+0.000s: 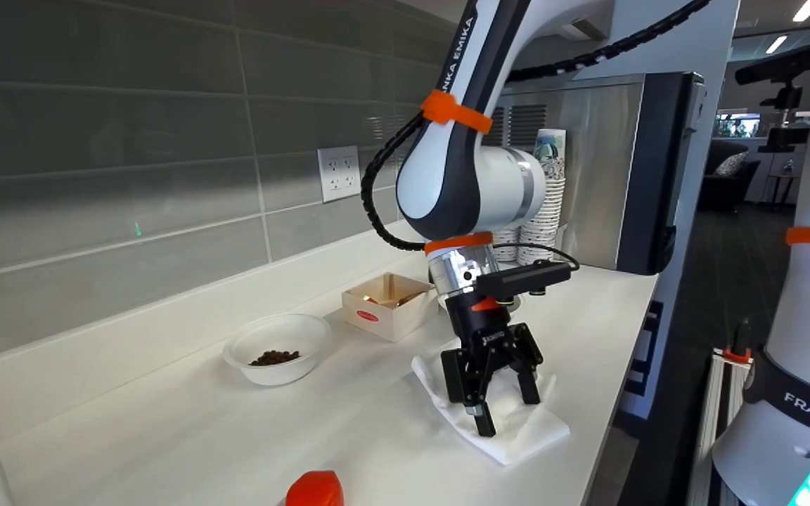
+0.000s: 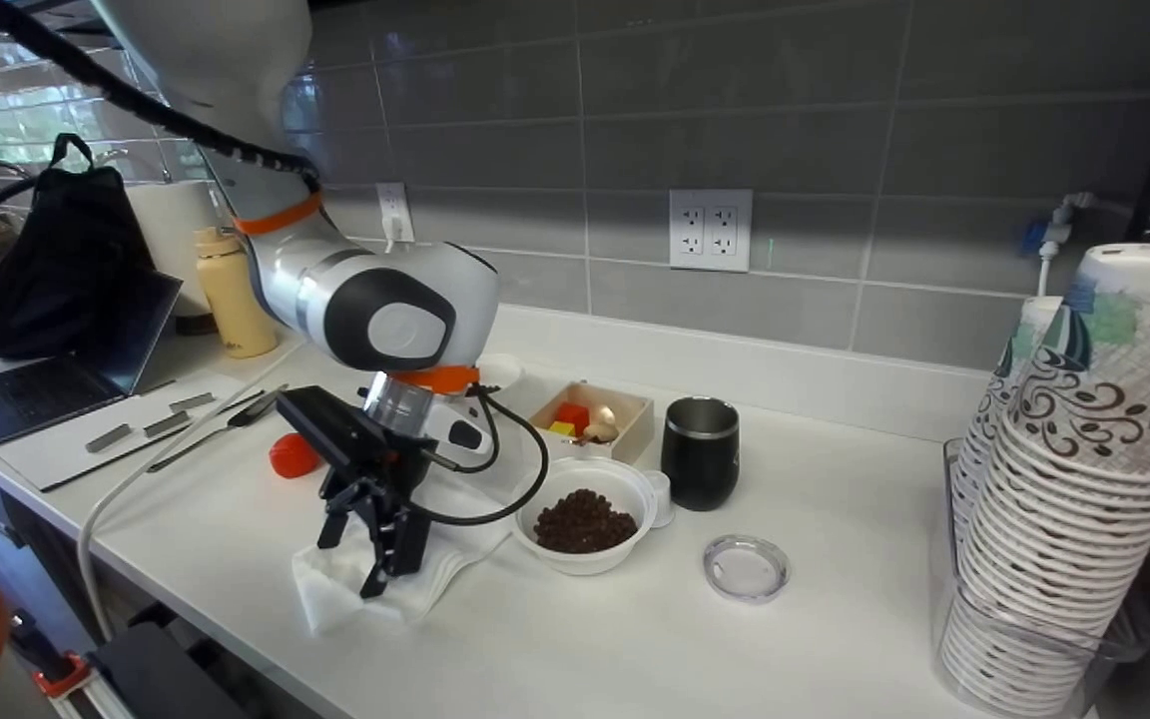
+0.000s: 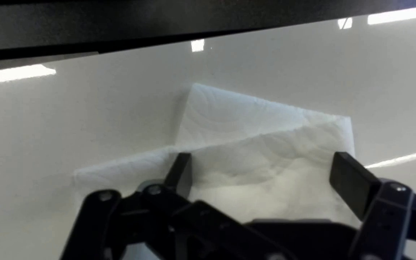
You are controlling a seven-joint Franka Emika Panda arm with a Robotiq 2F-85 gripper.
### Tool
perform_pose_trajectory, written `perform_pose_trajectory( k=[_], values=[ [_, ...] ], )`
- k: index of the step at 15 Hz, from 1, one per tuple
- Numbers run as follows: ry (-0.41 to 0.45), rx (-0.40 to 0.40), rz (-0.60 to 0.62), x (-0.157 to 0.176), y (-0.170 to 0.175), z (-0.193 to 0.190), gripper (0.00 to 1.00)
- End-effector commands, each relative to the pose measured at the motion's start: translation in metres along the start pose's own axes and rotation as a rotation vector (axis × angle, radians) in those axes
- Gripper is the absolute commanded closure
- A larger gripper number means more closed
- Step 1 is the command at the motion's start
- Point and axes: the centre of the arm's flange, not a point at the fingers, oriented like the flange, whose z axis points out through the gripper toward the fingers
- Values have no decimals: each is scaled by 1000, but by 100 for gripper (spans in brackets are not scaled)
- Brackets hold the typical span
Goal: Pick up the napkin and put it back down
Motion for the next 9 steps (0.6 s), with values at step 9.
perform_pose_trajectory(
  k=[9],
  values=[
    [64, 5, 32, -22, -17, -41, 0]
  ],
)
